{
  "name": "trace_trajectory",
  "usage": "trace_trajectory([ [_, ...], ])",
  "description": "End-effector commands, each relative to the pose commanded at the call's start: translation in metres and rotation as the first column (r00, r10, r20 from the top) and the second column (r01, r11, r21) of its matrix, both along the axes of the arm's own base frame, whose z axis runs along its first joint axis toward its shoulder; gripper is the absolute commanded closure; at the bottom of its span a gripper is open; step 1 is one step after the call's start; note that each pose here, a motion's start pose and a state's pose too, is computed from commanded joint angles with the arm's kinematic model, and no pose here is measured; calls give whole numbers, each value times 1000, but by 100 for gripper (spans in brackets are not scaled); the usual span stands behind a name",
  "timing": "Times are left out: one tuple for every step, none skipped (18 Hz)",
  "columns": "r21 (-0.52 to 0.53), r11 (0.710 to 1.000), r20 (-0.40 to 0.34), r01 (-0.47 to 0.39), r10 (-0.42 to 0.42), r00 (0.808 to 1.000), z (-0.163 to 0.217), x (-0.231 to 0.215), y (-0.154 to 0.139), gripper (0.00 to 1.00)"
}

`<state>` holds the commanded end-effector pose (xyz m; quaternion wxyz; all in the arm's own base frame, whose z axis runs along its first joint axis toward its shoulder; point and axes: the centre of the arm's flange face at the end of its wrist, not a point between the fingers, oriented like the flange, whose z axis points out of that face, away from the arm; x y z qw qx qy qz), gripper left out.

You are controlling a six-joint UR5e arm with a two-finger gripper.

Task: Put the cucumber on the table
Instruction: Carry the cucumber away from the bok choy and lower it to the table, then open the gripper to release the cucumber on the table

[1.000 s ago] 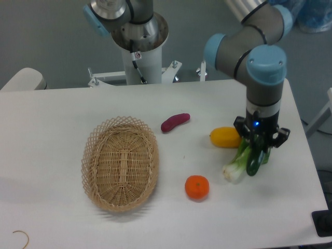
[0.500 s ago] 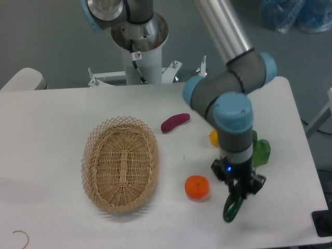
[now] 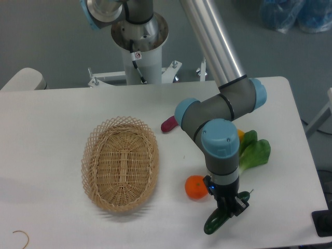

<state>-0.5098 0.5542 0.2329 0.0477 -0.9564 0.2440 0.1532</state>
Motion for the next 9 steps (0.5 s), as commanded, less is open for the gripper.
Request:
trace_trajectory([
  [-4,1000,8,-4,4,1000,-4,2,-1,74],
  [-14,1000,18,-6,7,1000,-10,3,-5,74],
  [-21,1000,25,-11,11,1000,-14,1,-10,74],
  [-23,999,25,-22,23,999,-15,-5,-16,74],
  [-24,999,26,-27,27,999,-16,-8,-19,74],
  [-24,999,28,-28,28,999,-17,-9,-20,74],
  [-24,999,28,-26,27,999,-16,-9,-20,74],
  [-29,999,30,-25,26,999,-20,-9,-20,74],
  [-31,999,34,-28,29,999,-23,-10,-21,74],
])
